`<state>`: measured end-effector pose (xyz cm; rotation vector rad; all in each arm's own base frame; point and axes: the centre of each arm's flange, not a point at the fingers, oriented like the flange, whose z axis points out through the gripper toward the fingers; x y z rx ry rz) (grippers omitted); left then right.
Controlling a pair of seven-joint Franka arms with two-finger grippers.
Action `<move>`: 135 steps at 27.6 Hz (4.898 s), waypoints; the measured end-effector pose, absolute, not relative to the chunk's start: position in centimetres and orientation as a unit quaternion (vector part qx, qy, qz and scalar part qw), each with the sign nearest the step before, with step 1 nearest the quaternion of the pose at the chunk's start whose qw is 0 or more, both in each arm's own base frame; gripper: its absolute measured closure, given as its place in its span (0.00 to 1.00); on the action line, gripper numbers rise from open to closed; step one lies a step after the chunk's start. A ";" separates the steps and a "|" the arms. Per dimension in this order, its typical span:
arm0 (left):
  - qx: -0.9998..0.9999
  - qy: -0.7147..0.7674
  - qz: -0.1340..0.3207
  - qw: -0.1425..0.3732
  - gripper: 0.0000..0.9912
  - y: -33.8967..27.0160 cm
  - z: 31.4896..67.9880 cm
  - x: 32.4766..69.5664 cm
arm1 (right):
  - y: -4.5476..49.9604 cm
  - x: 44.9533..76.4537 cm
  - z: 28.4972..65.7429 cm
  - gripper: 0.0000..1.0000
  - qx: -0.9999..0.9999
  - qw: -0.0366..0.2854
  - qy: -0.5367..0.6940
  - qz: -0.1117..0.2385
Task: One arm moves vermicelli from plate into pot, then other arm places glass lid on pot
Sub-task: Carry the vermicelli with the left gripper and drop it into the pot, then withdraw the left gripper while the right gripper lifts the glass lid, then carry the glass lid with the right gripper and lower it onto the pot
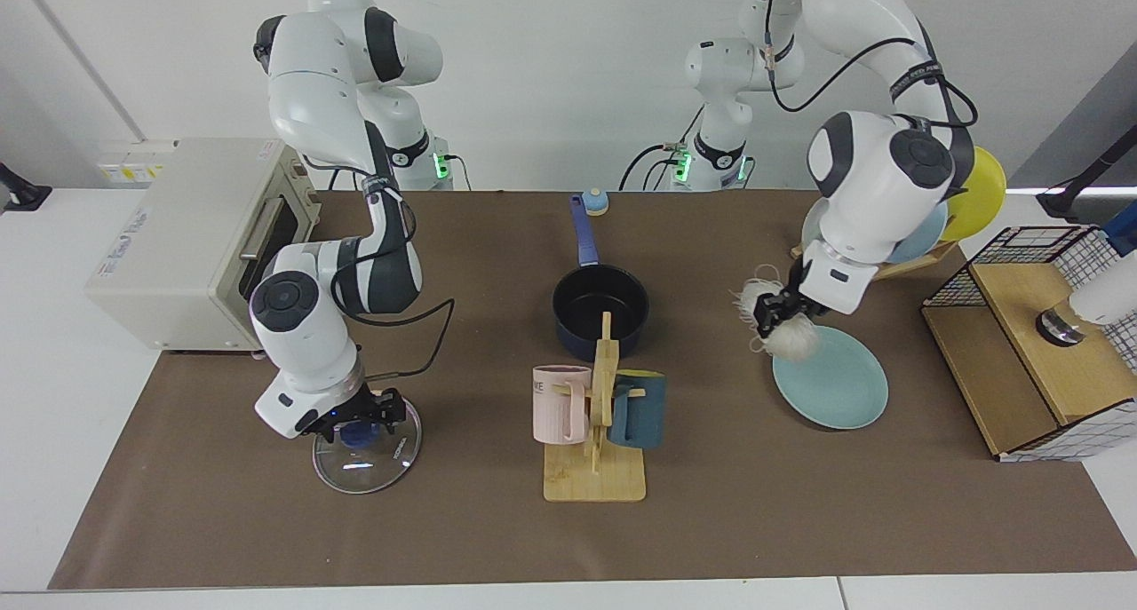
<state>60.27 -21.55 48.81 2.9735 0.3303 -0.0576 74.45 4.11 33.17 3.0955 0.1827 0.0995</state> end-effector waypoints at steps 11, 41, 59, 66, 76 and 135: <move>0.993 0.056 -0.052 0.093 0.52 -30.9 43.9 54.8 | 3.5 74.7 33.1 0.35 0.997 0.020 0.055 0.041; 0.994 0.030 -0.047 0.090 0.31 -34.0 35.6 52.7 | 3.9 73.7 41.3 0.35 0.995 0.021 0.056 0.083; 0.996 0.078 -0.016 0.036 0.00 -25.8 51.4 57.8 | 4.6 67.5 51.0 0.35 0.997 0.022 0.046 0.059; 0.998 0.052 -0.004 0.020 0.00 -19.8 56.4 59.1 | 5.2 64.9 53.8 0.35 0.998 0.025 0.046 0.031; 1.000 -0.027 -0.013 -0.004 0.00 -11.7 61.4 57.2 | 16.5 61.6 54.7 0.35 0.999 0.021 0.027 0.024; 0.997 -0.080 0.003 0.012 0.00 -1.7 61.3 57.4 | 42.7 54.1 42.4 0.35 1.000 0.008 -0.001 0.023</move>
